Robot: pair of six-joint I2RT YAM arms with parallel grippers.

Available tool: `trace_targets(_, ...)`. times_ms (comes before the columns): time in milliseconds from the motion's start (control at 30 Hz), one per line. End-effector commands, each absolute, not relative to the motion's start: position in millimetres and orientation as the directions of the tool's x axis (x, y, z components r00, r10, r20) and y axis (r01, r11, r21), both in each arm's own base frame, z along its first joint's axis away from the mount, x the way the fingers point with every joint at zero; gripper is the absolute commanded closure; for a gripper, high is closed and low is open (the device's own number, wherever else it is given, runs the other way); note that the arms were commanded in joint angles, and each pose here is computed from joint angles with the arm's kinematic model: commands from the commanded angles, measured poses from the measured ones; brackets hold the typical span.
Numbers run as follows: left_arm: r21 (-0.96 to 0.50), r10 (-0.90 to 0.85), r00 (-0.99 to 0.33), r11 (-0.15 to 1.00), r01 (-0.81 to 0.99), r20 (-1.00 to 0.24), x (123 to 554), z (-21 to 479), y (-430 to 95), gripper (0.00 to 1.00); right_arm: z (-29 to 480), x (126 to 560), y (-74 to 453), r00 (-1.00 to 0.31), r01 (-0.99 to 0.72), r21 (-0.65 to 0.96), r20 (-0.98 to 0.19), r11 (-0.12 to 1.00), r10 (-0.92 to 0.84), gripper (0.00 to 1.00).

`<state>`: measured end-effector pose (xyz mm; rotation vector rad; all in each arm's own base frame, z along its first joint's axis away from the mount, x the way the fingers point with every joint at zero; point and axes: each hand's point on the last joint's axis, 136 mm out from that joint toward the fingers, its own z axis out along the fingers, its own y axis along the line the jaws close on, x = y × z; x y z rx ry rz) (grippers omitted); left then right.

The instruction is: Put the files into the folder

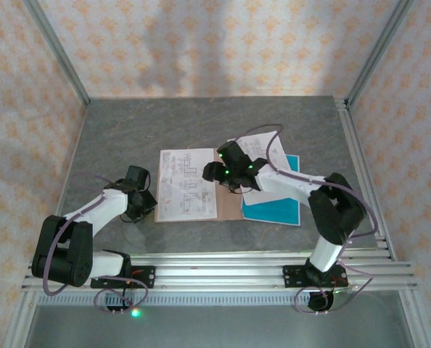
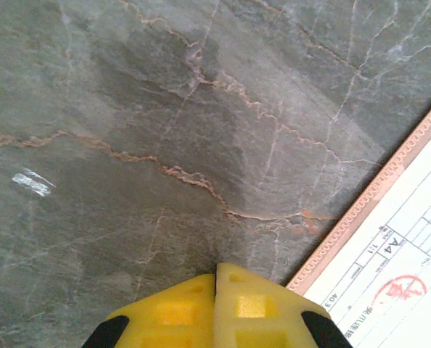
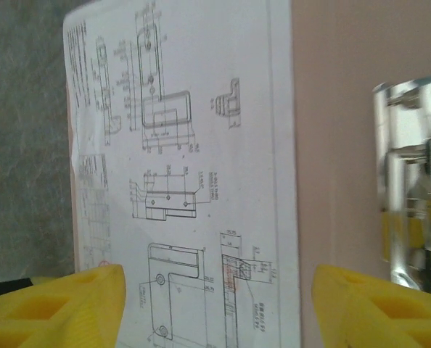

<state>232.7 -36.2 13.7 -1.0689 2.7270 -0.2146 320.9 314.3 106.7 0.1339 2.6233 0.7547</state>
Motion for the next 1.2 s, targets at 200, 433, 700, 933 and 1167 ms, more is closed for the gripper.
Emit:
trace_targets(200,-0.245,-0.673,-0.725,0.735,-0.633,-0.146,229,37,-38,1.0,103,311,222,-0.83,0.277,0.425,-0.347,0.862,0.438,0.65)
trace_targets(433,-0.344,-0.657,-0.746,0.729,-0.592,-0.107,239,35,-61,1.0,80,302,230,-0.85,0.31,0.436,-0.271,0.845,0.451,0.88)
trace_targets(700,-0.316,-0.6,-0.793,0.777,-0.545,-0.109,231,21,-90,1.0,64,292,252,-0.862,0.361,0.479,-0.156,0.8,0.482,0.92)
trace_targets(933,-0.309,-0.596,-0.799,0.777,-0.548,-0.08,214,2,-106,1.0,25,293,225,-0.845,0.451,0.378,-0.111,0.808,0.524,0.97)
trace_targets(1167,-0.32,-0.564,-0.822,0.795,-0.515,-0.077,206,-2,-134,1.0,11,306,192,-0.842,0.48,0.315,-0.096,0.819,0.53,0.99)
